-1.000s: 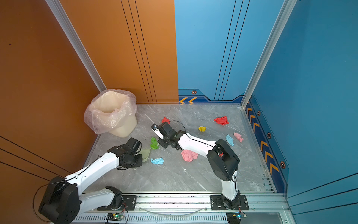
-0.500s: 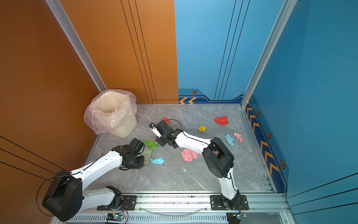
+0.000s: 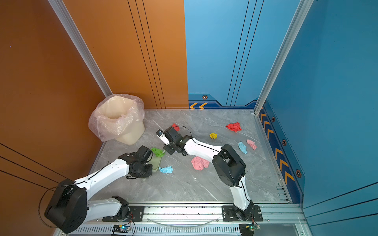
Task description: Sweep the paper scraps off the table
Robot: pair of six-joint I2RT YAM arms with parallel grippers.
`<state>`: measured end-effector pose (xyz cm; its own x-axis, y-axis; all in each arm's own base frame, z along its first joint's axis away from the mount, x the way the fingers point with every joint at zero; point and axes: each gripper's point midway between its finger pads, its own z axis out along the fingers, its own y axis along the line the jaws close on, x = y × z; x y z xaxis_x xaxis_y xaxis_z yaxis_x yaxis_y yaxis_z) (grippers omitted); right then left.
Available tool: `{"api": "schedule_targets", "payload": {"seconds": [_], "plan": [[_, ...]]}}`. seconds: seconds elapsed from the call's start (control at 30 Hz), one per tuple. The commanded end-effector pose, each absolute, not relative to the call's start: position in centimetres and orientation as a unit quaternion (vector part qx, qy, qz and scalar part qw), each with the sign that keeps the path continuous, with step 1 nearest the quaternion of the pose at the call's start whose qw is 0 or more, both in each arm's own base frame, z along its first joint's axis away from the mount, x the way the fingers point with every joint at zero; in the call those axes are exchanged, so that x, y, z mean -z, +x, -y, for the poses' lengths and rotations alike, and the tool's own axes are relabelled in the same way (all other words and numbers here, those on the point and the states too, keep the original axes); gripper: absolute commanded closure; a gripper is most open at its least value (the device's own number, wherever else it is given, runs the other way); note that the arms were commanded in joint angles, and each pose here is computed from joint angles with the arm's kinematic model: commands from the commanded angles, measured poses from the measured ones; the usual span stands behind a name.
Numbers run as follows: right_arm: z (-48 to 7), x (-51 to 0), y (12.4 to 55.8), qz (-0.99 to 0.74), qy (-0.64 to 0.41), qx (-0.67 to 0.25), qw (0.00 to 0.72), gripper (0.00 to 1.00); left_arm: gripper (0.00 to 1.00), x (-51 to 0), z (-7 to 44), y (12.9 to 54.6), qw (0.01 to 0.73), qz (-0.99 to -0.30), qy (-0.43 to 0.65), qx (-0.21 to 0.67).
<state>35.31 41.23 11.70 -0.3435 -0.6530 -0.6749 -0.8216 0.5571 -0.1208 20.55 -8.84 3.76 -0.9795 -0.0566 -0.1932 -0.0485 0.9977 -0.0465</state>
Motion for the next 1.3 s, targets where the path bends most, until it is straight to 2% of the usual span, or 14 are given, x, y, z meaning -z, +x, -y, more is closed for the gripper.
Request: {"api": "schedule_targets", "payload": {"seconds": [0.0, 0.4, 0.83, 1.07, 1.27], "plan": [[-42.1, -11.5, 33.4, -0.804, -0.477, -0.144, 0.325, 1.00, 0.95, -4.3, 9.0, 21.3, 0.106, -0.994, -0.018, 0.015], [-43.1, -11.9, 31.4, -0.789, -0.496, -0.196, 0.306, 1.00, 0.96, -4.0, 9.2, 21.5, 0.106, -0.994, -0.011, 0.017], [-43.5, -12.0, 27.2, -0.759, -0.539, -0.275, 0.239, 1.00, 0.96, -4.2, 9.0, 21.8, 0.115, -0.993, -0.012, 0.014], [-43.2, -16.6, 29.5, -0.752, -0.476, -0.338, 0.306, 1.00, 0.96, -4.1, 8.9, 21.8, 0.117, -0.993, -0.014, 0.011], [-41.6, -17.4, 31.5, -0.766, -0.453, -0.325, 0.318, 1.00, 0.96, -4.0, 8.8, 21.9, 0.121, -0.992, -0.015, 0.010]]}}
